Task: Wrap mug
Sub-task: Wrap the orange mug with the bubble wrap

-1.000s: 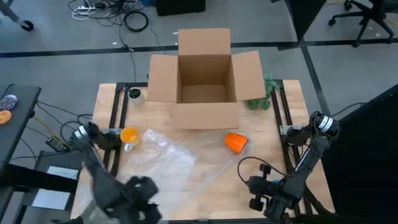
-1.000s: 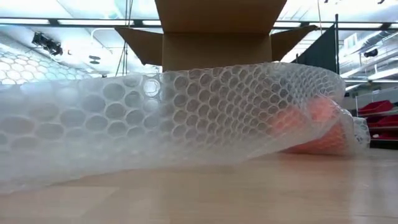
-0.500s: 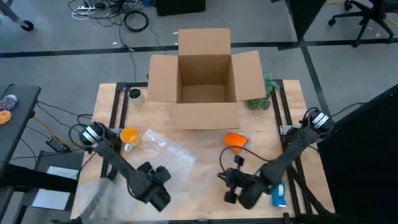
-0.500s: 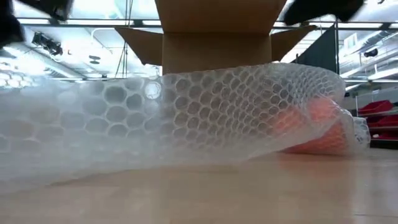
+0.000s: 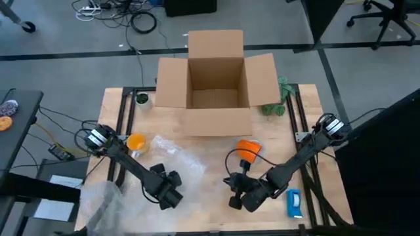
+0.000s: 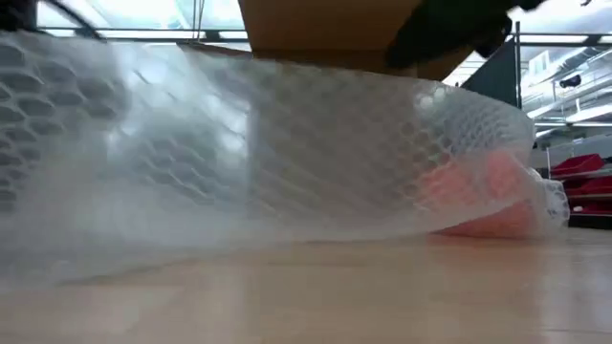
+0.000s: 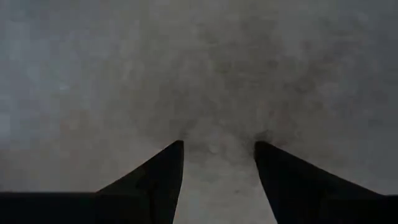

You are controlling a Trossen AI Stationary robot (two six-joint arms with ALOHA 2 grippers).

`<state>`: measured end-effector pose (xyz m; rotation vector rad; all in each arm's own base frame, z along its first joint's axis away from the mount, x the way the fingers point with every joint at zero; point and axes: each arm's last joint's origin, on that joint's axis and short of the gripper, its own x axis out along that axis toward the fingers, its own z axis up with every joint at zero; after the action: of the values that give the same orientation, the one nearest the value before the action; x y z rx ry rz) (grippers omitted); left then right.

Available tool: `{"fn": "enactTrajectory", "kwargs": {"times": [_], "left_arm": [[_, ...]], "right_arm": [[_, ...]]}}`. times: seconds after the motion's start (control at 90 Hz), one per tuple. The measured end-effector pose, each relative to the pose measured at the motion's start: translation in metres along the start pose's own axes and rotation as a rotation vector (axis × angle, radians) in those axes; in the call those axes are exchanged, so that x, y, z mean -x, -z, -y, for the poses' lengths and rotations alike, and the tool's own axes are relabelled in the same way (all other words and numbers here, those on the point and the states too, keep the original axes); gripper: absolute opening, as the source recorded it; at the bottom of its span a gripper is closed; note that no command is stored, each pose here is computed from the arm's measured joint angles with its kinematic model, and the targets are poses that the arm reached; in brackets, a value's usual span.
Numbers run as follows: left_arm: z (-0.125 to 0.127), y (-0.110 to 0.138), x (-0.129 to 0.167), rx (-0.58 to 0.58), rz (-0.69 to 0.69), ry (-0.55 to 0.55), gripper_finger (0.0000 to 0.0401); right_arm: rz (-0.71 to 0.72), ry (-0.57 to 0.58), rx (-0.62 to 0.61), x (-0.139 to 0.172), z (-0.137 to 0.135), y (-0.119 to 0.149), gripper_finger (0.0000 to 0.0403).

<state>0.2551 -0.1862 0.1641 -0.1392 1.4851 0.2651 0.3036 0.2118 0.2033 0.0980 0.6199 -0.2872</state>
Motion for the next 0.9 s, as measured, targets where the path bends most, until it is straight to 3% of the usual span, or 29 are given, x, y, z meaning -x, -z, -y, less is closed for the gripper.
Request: {"fn": "enactTrajectory", "kwargs": {"times": [0.167, 0.411, 0.511, 0.633, 0.9], "left_arm": [[-0.005, -0.012, 0.020, -0.108, 0.045, -0.017, 0.0186], [-0.041, -0.012, 0.041, -0.081, -0.037, -0.100, 0.0186], [-0.050, -0.016, 0.050, -0.043, 0.054, -0.059, 0.0186], [-0.055, -0.027, 0.048, 0.036, 0.217, 0.041, 0.0186], [-0.053, -0.076, 0.027, 0.136, 0.687, 0.222, 0.0186]], "right_arm": [[-0.093, -0.027, 0.013, -0.022, -0.009, 0.023, 0.0000], [-0.172, -0.056, -0.005, -0.022, -0.017, 0.041, 0.0000], [-0.136, -0.047, -0.001, -0.013, -0.015, 0.034, 0.0000], [-0.049, -0.018, -0.027, 0.016, -0.002, 0.006, 0.0000], [-0.204, 0.103, 0.011, 0.090, 0.053, -0.006, 0.0000]]}}
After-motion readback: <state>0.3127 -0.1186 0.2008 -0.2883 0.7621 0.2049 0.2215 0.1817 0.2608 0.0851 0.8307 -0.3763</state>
